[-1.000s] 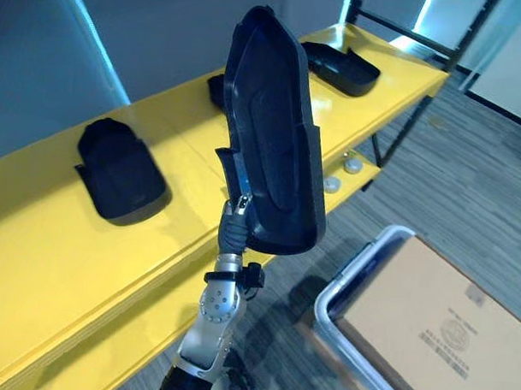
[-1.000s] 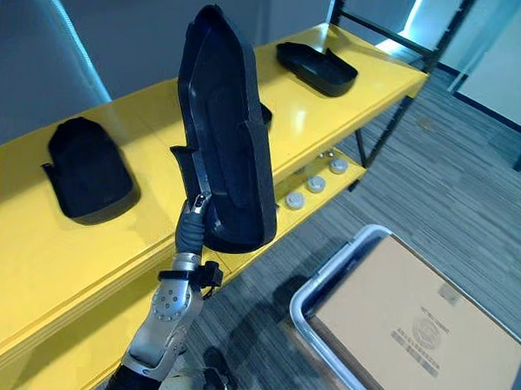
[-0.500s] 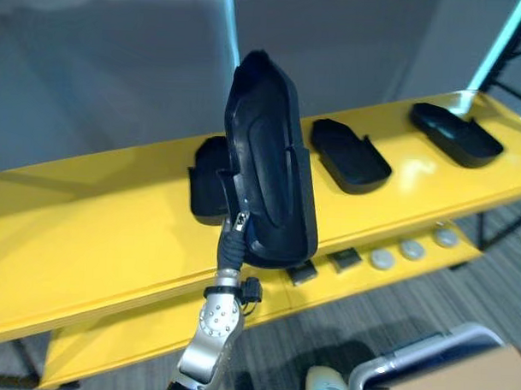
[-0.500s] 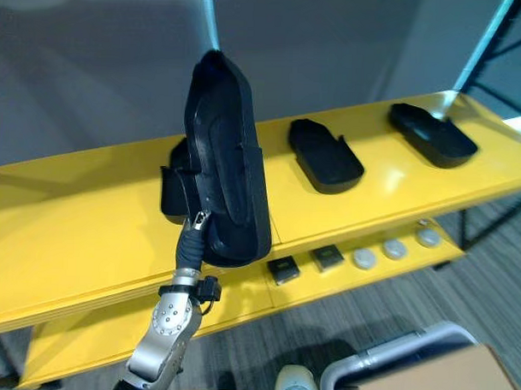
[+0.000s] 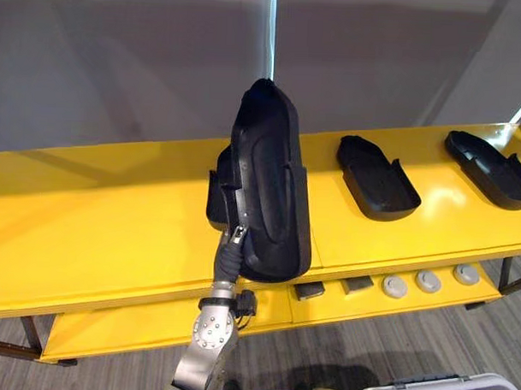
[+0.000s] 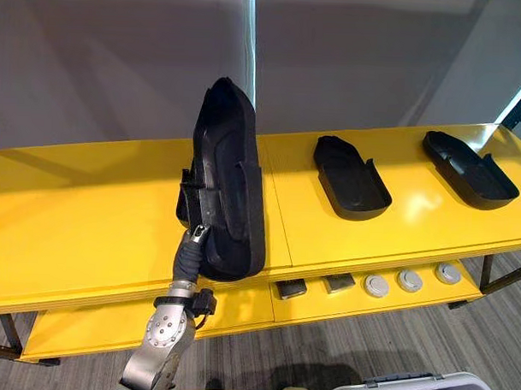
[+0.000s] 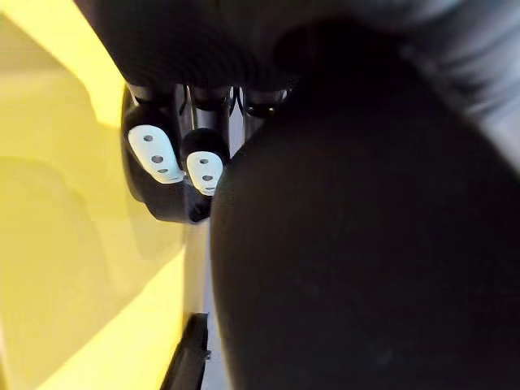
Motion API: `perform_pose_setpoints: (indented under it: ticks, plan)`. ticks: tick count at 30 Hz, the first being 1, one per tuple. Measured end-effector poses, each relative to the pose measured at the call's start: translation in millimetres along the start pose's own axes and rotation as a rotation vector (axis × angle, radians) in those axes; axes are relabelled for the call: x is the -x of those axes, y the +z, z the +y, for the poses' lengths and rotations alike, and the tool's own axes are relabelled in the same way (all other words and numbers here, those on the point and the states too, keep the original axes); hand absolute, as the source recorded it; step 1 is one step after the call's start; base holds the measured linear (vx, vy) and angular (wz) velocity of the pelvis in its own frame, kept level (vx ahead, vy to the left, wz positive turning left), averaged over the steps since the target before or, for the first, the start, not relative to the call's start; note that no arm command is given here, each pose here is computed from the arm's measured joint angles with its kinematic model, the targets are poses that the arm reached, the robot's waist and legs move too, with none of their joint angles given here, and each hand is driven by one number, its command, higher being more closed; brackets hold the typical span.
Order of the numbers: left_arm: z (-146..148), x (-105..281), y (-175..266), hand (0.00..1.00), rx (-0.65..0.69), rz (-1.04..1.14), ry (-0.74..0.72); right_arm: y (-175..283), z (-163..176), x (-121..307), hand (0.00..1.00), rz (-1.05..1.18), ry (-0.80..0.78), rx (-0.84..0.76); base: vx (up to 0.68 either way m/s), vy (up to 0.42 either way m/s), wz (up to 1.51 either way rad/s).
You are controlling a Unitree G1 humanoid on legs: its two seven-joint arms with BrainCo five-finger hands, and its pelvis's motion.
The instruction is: Walk over and take plastic housings, then place them on the shelf
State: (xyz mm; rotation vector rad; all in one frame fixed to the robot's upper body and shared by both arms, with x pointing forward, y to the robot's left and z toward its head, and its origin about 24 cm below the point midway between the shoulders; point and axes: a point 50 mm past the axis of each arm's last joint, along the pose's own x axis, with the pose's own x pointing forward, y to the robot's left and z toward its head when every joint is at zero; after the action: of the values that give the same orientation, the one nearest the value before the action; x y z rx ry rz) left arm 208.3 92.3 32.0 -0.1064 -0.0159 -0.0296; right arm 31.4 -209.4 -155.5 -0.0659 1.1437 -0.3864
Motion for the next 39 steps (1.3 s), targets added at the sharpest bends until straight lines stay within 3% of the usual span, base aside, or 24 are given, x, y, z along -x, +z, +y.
perform_pose_setpoints:
  ticks: [13,17,19,22,25,32,39]
  plan:
    - [-4,-3,4,1.00,0.057,-0.010,0.000,14,0,-9,0.00,-0.019,-0.020,0.049,-0.08,0.142,0.40]
    - [-20,-5,9,1.00,0.103,-0.023,-0.040,23,-40,-15,0.00,-0.039,-0.163,0.125,0.03,0.543,0.16]
    - [-17,-9,11,1.00,0.066,-0.039,-0.060,20,-46,-16,0.00,-0.007,-0.201,0.110,0.06,0.612,0.39]
    - [-4,-16,16,1.00,0.020,-0.070,-0.044,37,-26,-22,0.00,-0.045,-0.131,0.140,-0.01,0.568,-0.22]
    - [1,-17,10,1.00,0.003,-0.047,-0.029,66,18,-24,0.00,-0.143,0.005,0.174,-0.02,0.471,-0.59]
    - [-20,-18,13,1.00,-0.002,-0.061,-0.142,83,18,-24,0.00,-0.193,0.007,0.125,-0.01,0.141,-0.09]
    - [-4,-19,9,1.00,-0.063,-0.056,-0.093,74,26,-20,0.00,-0.181,0.027,0.089,0.00,-0.037,0.19]
